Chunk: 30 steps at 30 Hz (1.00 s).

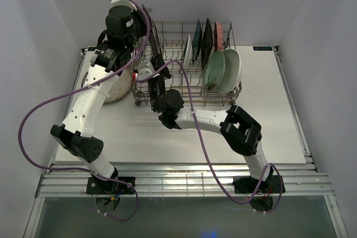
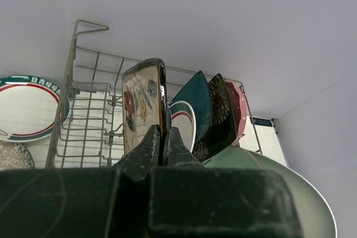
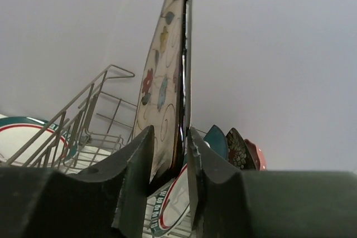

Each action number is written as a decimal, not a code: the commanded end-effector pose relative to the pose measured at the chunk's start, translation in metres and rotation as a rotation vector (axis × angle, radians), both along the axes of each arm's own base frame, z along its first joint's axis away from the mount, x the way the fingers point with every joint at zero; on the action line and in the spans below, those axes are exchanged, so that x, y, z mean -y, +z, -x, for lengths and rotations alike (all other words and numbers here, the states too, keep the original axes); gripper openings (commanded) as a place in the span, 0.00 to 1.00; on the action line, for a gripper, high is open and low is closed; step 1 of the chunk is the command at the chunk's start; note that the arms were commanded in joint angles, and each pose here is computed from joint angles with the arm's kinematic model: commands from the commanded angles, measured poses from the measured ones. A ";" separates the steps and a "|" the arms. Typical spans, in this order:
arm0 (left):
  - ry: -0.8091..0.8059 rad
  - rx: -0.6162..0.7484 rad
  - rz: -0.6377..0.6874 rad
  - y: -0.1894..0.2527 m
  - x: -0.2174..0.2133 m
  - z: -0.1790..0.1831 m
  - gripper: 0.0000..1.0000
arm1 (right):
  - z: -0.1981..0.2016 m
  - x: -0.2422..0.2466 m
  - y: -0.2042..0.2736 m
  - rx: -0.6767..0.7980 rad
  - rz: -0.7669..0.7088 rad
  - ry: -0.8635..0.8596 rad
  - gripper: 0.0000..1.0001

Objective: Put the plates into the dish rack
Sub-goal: Insert the plate into the dish rack.

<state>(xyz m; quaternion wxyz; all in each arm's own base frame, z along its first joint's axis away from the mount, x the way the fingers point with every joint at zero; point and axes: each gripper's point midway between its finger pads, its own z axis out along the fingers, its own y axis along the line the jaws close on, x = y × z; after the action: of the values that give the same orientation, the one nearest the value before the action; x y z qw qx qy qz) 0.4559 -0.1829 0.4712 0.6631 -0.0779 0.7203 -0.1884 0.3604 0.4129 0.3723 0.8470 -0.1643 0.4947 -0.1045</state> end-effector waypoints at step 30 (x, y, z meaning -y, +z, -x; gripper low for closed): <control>-0.179 0.305 0.132 0.108 0.009 0.057 0.84 | 0.000 0.106 0.078 0.154 -0.628 -0.062 0.08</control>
<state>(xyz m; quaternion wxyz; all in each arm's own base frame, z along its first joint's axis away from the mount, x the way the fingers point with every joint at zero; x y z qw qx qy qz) 0.4358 -0.2001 0.5226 0.6996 -0.0451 0.6599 -0.2704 0.3903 0.3762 0.3468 0.8123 -0.1082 0.5575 -0.1331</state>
